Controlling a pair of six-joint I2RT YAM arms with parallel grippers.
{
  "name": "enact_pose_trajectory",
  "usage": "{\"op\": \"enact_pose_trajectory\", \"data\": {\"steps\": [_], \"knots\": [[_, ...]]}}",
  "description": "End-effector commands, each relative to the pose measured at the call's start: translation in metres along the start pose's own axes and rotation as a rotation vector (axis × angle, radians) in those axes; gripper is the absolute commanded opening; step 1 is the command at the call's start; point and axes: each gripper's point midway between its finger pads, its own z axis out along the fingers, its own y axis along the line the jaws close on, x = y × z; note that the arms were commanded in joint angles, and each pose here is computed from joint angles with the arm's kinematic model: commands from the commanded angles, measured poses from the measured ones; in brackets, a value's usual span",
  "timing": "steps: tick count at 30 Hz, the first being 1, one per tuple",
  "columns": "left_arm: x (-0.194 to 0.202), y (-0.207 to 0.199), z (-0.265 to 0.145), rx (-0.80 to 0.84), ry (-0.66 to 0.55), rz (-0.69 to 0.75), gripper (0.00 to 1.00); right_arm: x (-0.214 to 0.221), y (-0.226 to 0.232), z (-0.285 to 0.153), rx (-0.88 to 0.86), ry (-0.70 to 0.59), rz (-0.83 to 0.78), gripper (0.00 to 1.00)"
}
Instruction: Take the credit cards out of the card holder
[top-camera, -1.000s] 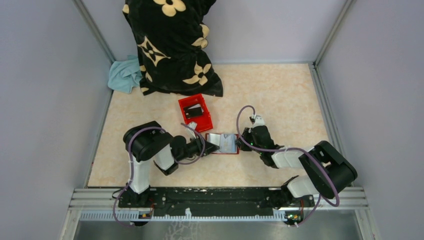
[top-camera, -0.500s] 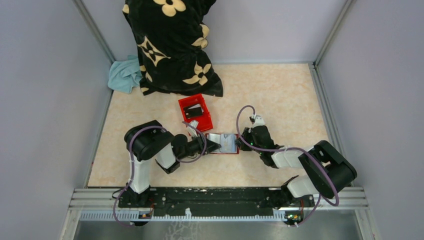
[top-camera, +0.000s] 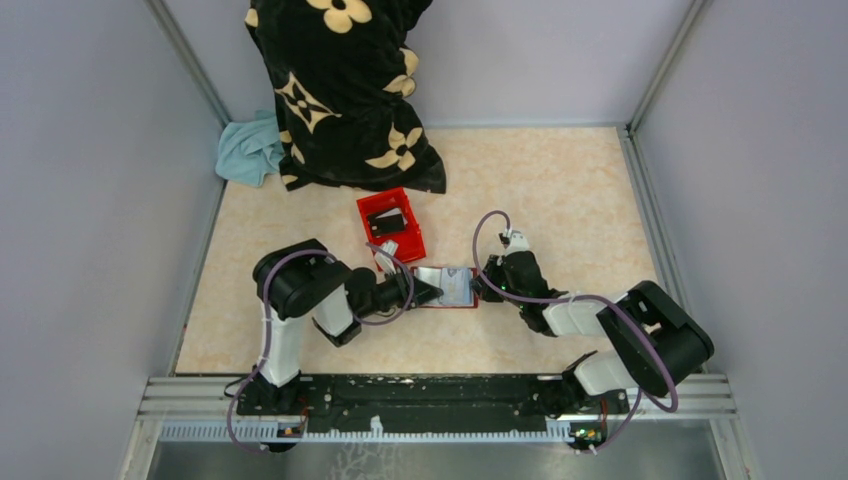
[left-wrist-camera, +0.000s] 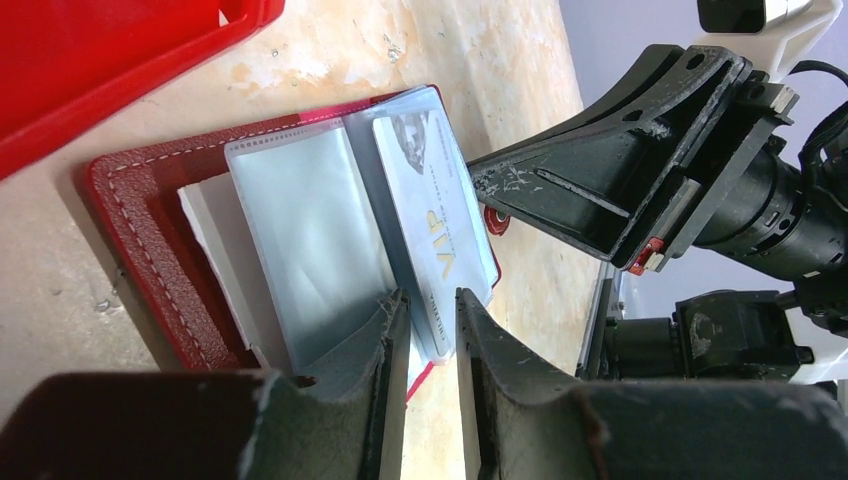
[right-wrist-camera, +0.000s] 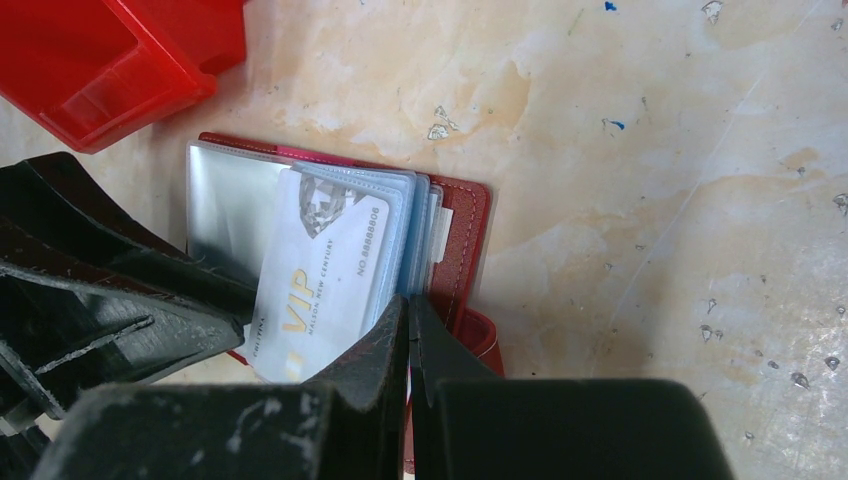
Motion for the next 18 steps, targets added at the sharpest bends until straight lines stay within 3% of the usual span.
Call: {"op": "enact_pose_trajectory", "data": {"steps": [1,18], "knots": [[-0.0032,-0.0097,0.0042,0.059,-0.017,0.008,0.29,0.0368,-0.0343,-0.0054,0.124,0.129,-0.011,0.00],[0.0002,-0.0075,0.0041,0.060,-0.008,-0.005,0.24,0.0370,-0.0346,-0.0052,0.125,0.129,-0.012,0.00]]}}
